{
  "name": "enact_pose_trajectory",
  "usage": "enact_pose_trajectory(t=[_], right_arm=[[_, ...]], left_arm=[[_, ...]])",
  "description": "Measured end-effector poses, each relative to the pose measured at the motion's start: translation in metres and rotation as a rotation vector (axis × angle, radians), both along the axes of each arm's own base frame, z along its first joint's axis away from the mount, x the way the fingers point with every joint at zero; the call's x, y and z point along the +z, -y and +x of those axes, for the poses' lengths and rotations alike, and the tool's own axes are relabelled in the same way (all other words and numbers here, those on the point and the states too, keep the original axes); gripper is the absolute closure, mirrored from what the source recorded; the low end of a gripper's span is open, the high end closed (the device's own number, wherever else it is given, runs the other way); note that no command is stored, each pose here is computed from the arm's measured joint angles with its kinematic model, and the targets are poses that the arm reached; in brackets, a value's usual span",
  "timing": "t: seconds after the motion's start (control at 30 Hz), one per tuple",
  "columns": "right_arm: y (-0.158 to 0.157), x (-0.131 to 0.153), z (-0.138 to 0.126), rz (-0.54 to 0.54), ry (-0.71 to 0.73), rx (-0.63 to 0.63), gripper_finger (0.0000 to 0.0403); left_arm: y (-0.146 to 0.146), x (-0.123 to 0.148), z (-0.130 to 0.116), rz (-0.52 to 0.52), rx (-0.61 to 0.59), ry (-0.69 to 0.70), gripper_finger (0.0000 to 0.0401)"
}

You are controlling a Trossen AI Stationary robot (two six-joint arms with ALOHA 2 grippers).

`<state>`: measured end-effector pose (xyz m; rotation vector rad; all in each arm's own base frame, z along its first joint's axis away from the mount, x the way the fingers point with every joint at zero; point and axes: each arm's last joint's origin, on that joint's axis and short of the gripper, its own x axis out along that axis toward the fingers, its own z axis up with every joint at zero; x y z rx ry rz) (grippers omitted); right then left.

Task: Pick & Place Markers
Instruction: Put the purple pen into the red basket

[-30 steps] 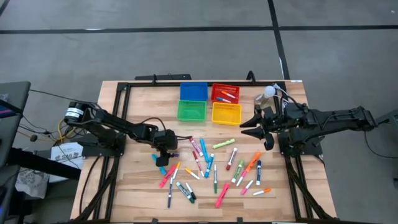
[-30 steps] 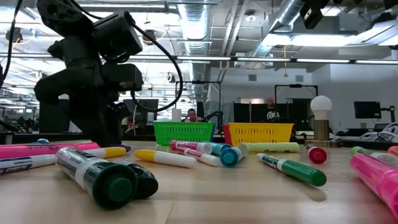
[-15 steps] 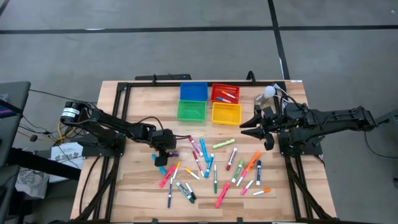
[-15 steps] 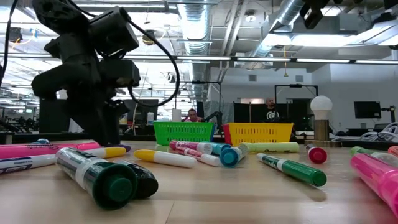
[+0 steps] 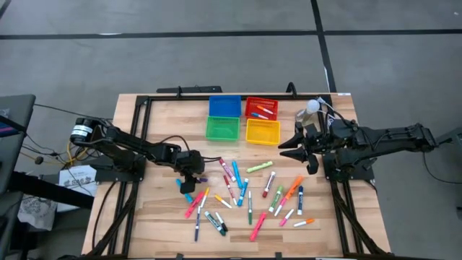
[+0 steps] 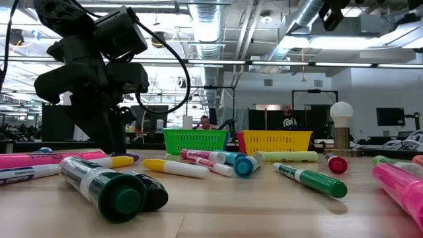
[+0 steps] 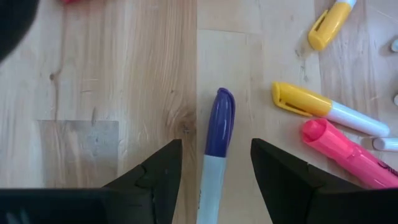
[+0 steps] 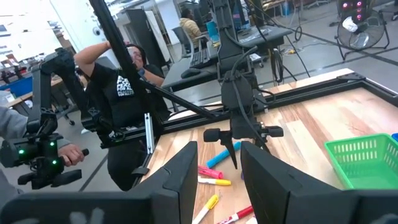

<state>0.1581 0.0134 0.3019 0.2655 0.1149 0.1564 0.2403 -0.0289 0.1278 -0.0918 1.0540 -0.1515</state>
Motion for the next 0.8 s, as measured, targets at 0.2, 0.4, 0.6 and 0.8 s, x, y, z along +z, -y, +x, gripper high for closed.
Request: enact_pose_trajectory(t=[0.2, 0.4, 0.6, 0.8], right_arm=[[0.0, 0.0, 0.0, 0.0, 0.0, 0.0, 0.029], [0.0, 0.0, 0.0, 0.0, 0.0, 0.0, 0.029], [0.0, 0.0001, 0.0, -0.001, 0.001, 0.0, 0.029], [0.0, 0.0003, 0.0, -0.001, 0.001, 0.0, 0.029]], left_arm=[[0.0, 0.0004, 0.0003, -0.001, 0.0, 0.003, 0.021], [0.0001, 0.0007, 0.0006, -0.001, 0.0, 0.005, 0.021], [0.0, 0.0, 0.0, -0.001, 0.0, 0.005, 0.021], [-0.0008, -0.0079, -0.0082, -0.04, 0.069, -0.032, 0.021]])
